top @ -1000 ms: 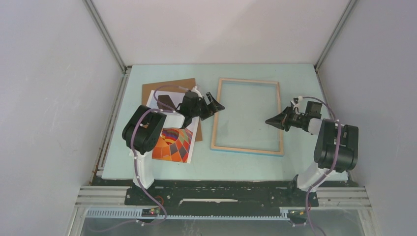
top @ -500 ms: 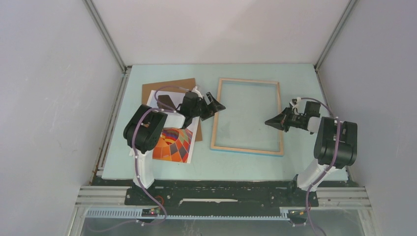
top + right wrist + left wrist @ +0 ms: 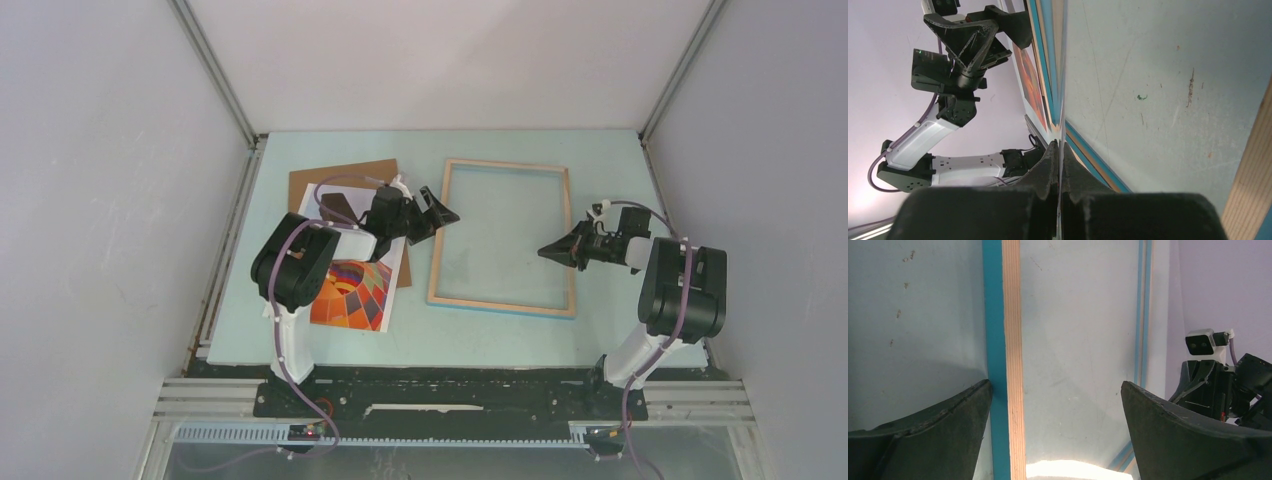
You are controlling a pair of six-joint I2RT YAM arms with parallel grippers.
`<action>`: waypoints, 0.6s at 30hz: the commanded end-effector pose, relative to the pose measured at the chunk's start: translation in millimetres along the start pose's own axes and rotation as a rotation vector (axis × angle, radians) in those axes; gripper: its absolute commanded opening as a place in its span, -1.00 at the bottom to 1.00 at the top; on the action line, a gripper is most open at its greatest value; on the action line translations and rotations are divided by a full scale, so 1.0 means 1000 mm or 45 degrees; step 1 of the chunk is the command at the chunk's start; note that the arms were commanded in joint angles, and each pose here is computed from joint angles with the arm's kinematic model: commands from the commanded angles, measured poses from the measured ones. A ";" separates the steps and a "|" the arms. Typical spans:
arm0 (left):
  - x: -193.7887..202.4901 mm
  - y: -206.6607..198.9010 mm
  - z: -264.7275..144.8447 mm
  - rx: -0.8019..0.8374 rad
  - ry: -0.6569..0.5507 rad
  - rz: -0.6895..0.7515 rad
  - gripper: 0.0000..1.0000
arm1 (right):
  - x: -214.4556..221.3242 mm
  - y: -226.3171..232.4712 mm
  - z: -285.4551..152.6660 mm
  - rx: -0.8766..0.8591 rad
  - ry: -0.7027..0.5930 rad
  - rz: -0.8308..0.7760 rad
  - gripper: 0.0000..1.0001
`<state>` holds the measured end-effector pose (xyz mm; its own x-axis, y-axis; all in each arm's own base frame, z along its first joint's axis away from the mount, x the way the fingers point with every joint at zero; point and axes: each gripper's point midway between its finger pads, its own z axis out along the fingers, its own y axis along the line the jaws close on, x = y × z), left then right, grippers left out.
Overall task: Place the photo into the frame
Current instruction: Place the photo frame item in the photo frame.
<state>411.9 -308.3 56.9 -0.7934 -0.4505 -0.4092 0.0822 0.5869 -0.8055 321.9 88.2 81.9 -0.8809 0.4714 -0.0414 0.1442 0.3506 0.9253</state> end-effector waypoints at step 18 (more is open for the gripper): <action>-0.004 -0.030 0.007 0.196 -0.003 -0.047 1.00 | -0.003 0.018 0.013 -0.053 0.016 -0.232 -0.75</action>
<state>425.8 -307.8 62.8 -0.7653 -0.5038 -0.4007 0.0865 0.5363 -0.8396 327.5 94.0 85.2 -0.8893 0.4460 -0.1012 0.0741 0.3587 0.9305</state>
